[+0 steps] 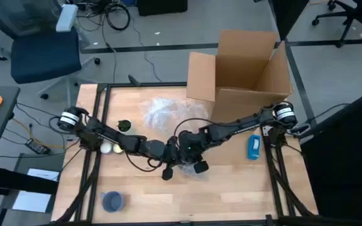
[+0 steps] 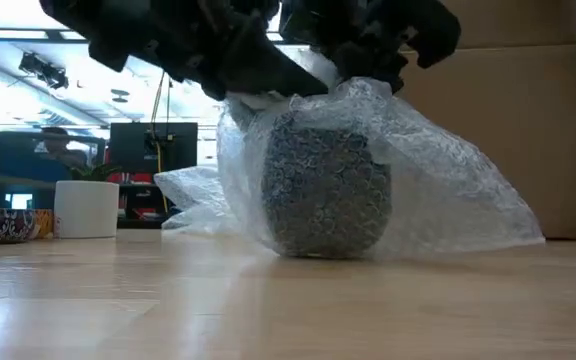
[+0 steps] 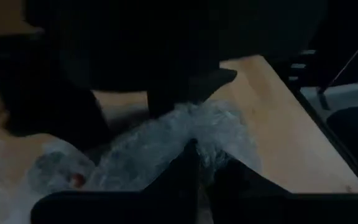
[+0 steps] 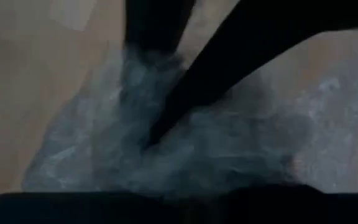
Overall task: Wrap mug
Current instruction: Wrap the black mug with bubble wrap
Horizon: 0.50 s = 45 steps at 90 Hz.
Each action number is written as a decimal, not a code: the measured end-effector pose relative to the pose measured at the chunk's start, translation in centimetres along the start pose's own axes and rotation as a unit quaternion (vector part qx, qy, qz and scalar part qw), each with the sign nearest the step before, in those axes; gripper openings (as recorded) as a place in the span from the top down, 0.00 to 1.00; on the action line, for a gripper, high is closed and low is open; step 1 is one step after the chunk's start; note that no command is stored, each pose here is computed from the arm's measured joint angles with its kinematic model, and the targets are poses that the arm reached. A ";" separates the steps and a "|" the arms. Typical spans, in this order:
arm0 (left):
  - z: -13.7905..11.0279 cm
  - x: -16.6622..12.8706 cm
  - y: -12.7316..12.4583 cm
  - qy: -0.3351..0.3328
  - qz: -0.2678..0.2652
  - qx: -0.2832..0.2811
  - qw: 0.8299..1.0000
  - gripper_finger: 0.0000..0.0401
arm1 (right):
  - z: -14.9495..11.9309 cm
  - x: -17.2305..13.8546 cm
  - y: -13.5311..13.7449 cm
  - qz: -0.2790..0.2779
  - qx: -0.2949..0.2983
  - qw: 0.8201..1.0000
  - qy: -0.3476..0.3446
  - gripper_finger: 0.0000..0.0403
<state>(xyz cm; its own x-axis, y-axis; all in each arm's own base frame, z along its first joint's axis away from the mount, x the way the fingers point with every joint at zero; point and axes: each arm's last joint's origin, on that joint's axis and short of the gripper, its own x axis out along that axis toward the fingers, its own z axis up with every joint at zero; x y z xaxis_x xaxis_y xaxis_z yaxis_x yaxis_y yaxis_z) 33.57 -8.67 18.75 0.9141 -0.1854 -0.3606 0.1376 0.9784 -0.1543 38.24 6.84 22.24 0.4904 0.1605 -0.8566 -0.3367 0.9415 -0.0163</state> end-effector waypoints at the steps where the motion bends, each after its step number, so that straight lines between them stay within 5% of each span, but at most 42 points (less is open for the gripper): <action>1: 0.0 0.1 0.0 0.001 0.000 0.000 1.000 1.00 | 0.0 0.0 0.0 0.000 0.001 1.000 0.000 0.72; 45: -0.2 0.3 0.1 0.012 0.010 -0.008 1.000 1.00 | 0.3 -4.0 0.8 -0.002 0.037 0.999 0.000 0.62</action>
<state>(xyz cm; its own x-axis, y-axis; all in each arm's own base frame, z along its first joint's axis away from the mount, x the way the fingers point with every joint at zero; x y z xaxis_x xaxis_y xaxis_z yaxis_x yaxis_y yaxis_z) 33.74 -8.61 18.44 0.9071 -0.1689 -0.3857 0.1137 0.9803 -0.1617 36.24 7.02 25.77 0.4920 0.1565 -0.8564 -0.2738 0.9616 0.0184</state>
